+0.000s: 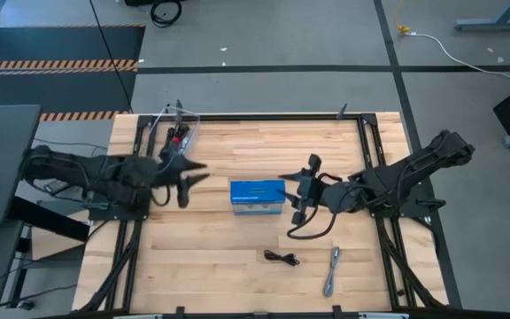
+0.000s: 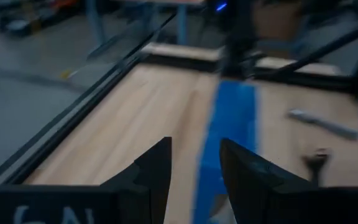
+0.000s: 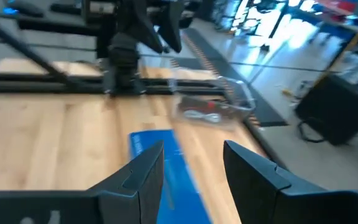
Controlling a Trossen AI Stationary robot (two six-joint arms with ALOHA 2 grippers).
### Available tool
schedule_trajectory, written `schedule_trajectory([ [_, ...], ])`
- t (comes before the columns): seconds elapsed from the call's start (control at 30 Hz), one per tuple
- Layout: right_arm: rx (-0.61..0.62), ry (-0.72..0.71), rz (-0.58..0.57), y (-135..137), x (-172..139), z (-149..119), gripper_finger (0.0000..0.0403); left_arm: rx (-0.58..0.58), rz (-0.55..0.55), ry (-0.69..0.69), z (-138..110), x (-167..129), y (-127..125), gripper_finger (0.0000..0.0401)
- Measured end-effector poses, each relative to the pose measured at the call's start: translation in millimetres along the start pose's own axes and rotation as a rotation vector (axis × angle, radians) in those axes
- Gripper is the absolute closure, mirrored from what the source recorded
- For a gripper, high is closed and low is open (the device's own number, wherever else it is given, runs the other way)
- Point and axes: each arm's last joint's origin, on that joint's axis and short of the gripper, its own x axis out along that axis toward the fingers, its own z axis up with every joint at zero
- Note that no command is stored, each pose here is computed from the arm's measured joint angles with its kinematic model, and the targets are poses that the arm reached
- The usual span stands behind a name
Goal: Pick and place USB-C Cables
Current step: Put the black charger cable into the transparent bin
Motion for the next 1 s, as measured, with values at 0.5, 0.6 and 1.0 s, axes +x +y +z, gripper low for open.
schedule_trajectory([
  [0.5, 0.033, 0.259, 0.375, 48.8, -9.0, -34.4, 0.0232, 0.102, -0.150, -0.005, -51.2, -21.9, -59.4, 0.0260],
  [0.6, 0.044, 0.373, 0.419, 65.8, -0.6, -51.8, 0.0232, 0.092, -0.142, 0.001, -72.2, -22.1, -64.5, 0.0260],
  [1.0, 0.106, 0.731, 0.404, 101.0, 22.4, -108.3, 0.0232, 0.024, 0.054, -0.004, -114.0, -16.9, -54.9, 0.0260],
])
